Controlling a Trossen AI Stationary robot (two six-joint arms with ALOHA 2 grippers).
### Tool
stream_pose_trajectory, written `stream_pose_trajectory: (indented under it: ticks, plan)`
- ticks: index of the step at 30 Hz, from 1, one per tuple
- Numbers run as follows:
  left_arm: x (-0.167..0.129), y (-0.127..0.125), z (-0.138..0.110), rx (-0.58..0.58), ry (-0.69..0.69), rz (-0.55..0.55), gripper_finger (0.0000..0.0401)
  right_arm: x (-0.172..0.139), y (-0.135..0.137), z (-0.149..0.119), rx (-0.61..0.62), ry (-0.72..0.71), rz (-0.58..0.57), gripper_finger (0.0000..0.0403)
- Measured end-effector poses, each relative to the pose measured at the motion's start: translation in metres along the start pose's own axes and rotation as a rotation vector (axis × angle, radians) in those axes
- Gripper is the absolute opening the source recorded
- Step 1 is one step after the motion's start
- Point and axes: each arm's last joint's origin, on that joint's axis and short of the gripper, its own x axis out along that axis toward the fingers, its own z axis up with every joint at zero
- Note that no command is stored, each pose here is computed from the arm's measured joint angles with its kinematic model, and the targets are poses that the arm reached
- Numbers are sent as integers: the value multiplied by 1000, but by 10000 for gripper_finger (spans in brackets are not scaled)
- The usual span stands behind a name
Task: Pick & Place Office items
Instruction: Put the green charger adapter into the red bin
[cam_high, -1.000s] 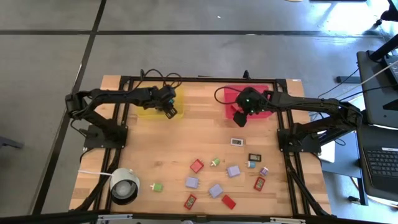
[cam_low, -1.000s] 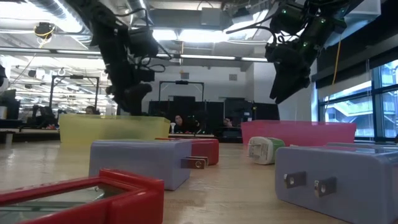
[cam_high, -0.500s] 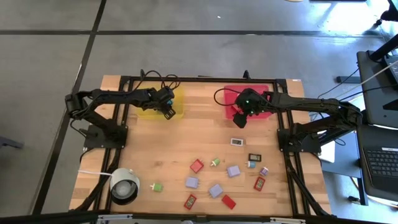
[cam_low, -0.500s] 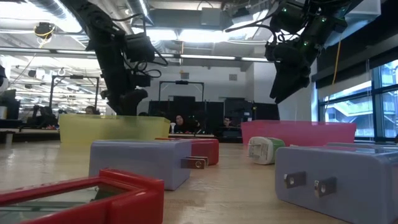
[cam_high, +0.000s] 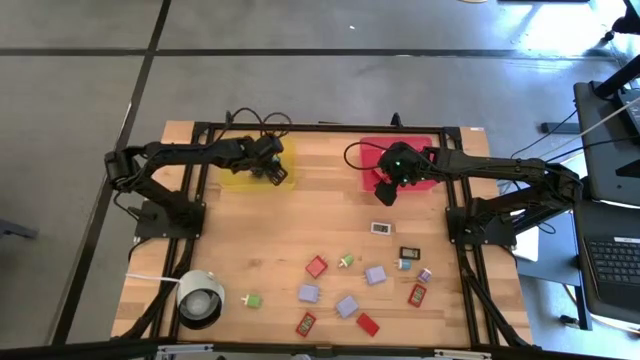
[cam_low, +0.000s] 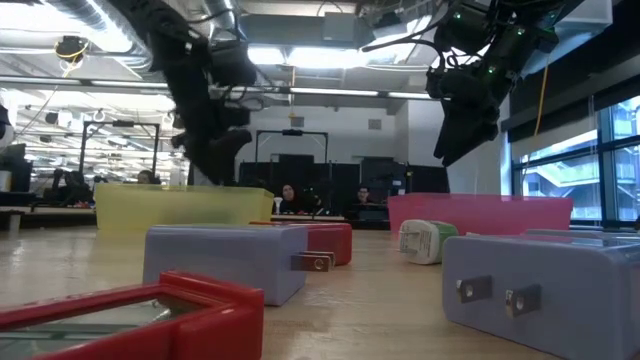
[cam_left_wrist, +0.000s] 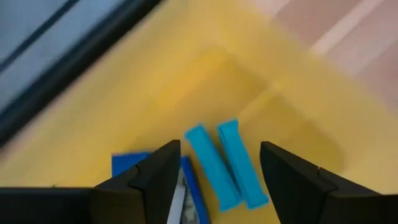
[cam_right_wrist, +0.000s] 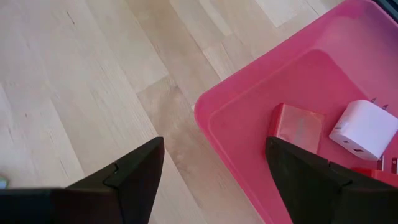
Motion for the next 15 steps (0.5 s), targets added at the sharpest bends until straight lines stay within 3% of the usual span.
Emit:
stream_pose_trajectory:
  ticks: [3,7,15]
  plan:
    - [-10,-5,12,-19,-18,-51,221,0,0,0,0,0,0,284]
    - [-23,-28,15,-16,2,-283,219,0,0,0,-4,1,0,284]
    - [-57,-95,-21,264,84,-594,220,0,0,1,-5,-14,3,284]
